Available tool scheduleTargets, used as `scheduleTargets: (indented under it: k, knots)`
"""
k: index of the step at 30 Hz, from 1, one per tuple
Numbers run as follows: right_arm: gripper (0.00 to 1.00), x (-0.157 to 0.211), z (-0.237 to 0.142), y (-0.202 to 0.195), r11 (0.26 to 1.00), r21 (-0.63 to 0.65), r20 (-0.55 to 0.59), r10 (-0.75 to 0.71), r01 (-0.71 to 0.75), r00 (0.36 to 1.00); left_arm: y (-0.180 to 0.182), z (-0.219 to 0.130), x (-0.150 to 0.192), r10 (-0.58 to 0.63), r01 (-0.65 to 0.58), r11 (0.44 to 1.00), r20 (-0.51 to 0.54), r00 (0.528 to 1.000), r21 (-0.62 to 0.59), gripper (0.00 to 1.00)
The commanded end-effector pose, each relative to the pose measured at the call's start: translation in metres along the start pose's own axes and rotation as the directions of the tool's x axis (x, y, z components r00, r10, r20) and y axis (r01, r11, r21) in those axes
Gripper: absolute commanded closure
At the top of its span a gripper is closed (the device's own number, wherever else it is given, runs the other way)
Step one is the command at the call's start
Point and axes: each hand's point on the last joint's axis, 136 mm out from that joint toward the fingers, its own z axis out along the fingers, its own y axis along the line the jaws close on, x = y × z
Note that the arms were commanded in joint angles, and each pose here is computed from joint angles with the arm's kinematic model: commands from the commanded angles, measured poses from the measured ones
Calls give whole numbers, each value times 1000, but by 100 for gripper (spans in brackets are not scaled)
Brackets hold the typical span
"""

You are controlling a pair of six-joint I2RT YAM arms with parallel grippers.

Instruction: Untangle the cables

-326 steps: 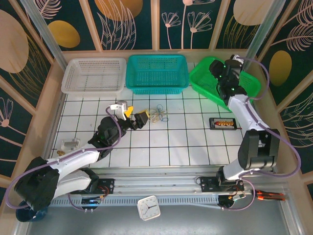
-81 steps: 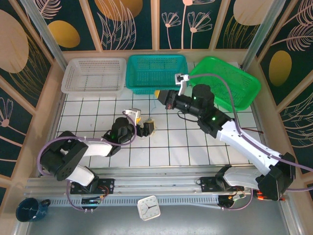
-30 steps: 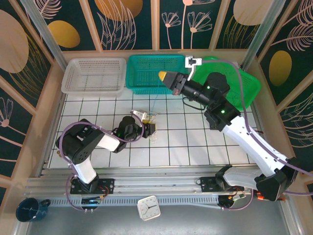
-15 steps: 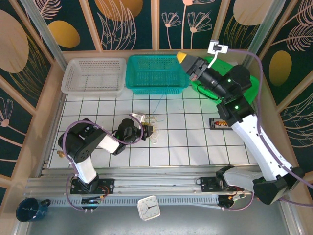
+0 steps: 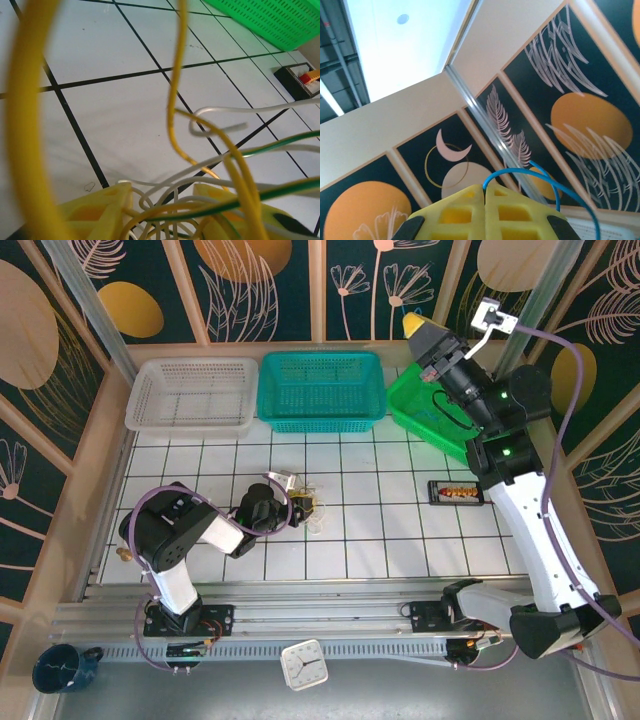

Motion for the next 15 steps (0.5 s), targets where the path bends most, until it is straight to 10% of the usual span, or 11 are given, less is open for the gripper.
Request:
scheduleTargets:
  k: [1,9,15]
  knots:
    - [100,-22,-4,5,997,9,74,-74,73,995,-14,-5,-13,-10,8,999,36,999,45,52]
    - [100,-9,-10,-51,977,176,81,-137,121,987,-27,-16,-42,-48,45,998,67,997,42,1]
    - [100,4,-10,-97,941,292,76,-203,173,976,-28,-26,-64,-49,51,999,103,994,-14,1]
